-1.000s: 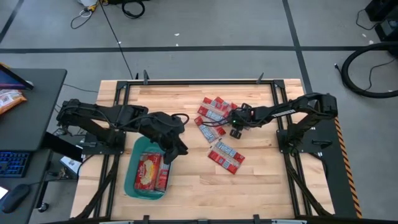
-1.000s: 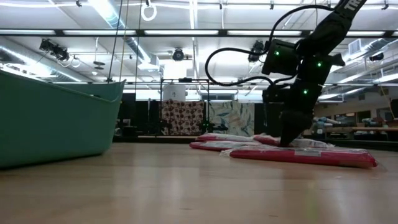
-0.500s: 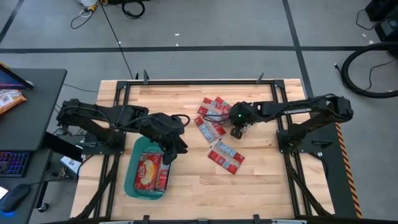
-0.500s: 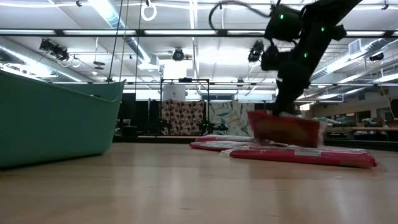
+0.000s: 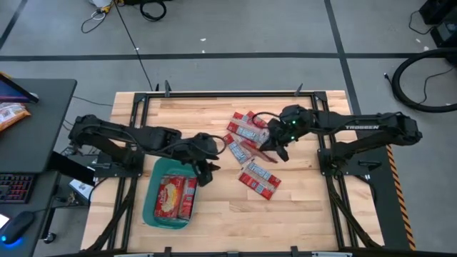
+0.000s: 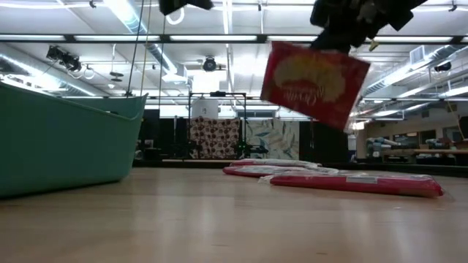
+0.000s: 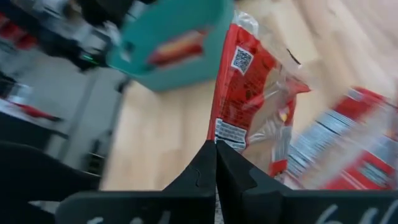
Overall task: Sort popcorn bags into baskets
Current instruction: Put the red popcorn bag into the green bin
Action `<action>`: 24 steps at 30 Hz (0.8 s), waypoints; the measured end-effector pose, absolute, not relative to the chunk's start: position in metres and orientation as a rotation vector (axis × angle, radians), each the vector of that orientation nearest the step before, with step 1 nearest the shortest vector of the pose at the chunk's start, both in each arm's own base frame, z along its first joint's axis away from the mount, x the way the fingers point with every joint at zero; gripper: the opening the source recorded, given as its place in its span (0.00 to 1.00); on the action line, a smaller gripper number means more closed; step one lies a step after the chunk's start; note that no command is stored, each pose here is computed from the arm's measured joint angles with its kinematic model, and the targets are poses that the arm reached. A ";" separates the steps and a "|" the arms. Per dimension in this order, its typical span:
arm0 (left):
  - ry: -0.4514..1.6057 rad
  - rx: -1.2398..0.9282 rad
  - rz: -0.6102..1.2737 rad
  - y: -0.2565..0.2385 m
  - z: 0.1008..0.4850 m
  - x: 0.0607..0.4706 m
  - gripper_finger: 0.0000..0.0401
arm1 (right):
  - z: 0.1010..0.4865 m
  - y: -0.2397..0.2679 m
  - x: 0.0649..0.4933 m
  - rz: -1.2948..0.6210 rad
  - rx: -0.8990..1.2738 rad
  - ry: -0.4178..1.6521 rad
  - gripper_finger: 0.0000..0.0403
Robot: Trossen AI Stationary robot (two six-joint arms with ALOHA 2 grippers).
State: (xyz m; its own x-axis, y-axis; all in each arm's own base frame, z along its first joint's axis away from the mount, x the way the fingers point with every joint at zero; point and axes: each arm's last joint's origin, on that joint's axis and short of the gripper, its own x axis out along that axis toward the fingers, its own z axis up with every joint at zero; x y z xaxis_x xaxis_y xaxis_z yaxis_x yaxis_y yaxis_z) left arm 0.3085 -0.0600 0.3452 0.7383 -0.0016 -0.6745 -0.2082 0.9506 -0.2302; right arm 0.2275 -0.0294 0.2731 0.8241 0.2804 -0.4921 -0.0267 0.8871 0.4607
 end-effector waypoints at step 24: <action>0.585 -0.262 -0.058 -0.047 0.302 0.385 0.63 | 0.294 0.011 0.242 0.384 0.563 0.419 0.01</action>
State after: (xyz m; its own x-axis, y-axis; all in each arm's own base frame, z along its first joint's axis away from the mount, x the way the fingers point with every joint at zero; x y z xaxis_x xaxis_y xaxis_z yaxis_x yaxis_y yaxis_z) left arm 0.3849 -0.0472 0.3019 0.8330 -0.1283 -0.5382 -0.0198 0.9652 -0.2609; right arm 0.2423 0.0111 0.2937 0.8468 0.4563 -0.2735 -0.2324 0.7798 0.5814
